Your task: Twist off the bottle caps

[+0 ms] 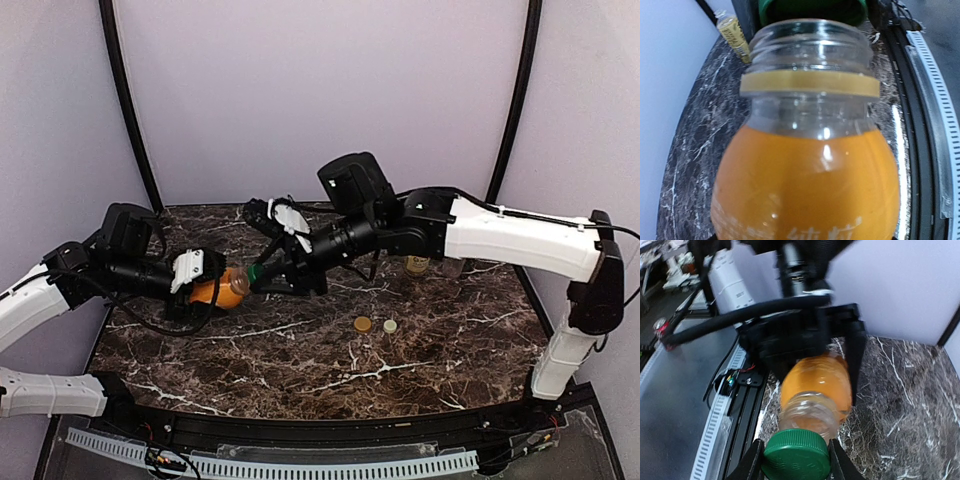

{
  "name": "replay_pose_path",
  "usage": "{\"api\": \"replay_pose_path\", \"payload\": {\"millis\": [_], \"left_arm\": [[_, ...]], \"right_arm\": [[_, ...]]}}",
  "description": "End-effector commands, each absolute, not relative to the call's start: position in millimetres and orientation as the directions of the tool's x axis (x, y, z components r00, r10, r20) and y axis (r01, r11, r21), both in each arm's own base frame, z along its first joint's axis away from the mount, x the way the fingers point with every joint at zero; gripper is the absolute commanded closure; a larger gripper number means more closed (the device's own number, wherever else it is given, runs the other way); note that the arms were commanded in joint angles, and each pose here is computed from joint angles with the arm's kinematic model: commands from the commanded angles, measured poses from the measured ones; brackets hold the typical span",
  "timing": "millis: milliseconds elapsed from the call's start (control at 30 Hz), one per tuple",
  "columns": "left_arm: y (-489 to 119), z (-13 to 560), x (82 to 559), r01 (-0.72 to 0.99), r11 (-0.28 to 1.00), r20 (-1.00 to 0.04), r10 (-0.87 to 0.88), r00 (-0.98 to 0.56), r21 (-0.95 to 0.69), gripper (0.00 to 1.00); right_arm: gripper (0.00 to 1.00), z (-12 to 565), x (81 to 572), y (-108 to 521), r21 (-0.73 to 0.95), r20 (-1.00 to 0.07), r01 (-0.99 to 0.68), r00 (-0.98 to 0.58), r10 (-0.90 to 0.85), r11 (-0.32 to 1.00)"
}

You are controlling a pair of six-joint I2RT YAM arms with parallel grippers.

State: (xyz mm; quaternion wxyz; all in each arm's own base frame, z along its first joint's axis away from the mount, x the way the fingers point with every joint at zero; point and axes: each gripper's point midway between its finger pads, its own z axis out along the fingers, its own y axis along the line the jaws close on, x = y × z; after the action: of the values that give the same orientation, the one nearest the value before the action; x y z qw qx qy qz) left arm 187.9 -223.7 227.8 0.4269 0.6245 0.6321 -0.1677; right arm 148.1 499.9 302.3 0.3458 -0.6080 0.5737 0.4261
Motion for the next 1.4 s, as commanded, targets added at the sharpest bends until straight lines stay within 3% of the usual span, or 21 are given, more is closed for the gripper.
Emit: {"api": "replay_pose_path", "payload": {"millis": [0, 167, 300, 433, 533, 700, 767, 967, 1367], "left_arm": [[-215, 206, 145, 0.985, 0.031, -0.740, 0.664, 0.108, 0.172, 0.77], [-213, 203, 143, 0.983, 0.016, -0.728, 0.675, 0.123, 0.181, 0.77], [-215, 207, 155, 0.976, 0.095, -0.747, 0.659, 0.085, 0.195, 0.78], [-212, 210, 177, 0.951, 0.236, -0.779, 0.627, 0.008, 0.199, 0.77], [-205, 219, 196, 0.914, 0.360, -0.819, 0.571, -0.059, 0.185, 0.77], [-193, 223, 206, 0.865, 0.493, -0.879, 0.448, -0.164, 0.090, 0.74], [-190, 220, 205, 0.859, 0.508, -0.887, 0.423, -0.184, 0.064, 0.73], [-189, 213, 200, 0.861, 0.507, -0.893, 0.403, -0.198, 0.038, 0.73], [-186, 217, 201, 0.857, 0.514, -0.897, 0.399, -0.190, 0.047, 0.73]], "right_arm": [[1.00, 312, 102, 480, -0.399, -0.831, -0.858, 0.487, -0.269, -0.323], [1.00, 315, 124, 475, -0.525, -0.756, -0.821, 0.571, -0.320, -0.224], [1.00, 310, 173, 471, -0.476, -0.775, -0.879, 0.417, -0.476, 0.004], [1.00, 278, 227, 444, -0.287, -0.801, -0.921, 0.081, -0.593, 0.262], [1.00, 241, 263, 402, -0.174, -0.747, -0.858, -0.205, -0.632, 0.484], [1.00, 150, 275, 298, -0.062, -0.506, -0.607, -0.665, -0.549, 0.792], [1.00, 121, 266, 259, -0.054, -0.415, -0.502, -0.775, -0.477, 0.863], [1.00, 75, 248, 203, -0.065, -0.320, -0.342, -0.883, -0.344, 0.938], [1.00, 34, 262, 197, -0.025, -0.291, -0.325, -0.902, -0.318, 0.945]]}}
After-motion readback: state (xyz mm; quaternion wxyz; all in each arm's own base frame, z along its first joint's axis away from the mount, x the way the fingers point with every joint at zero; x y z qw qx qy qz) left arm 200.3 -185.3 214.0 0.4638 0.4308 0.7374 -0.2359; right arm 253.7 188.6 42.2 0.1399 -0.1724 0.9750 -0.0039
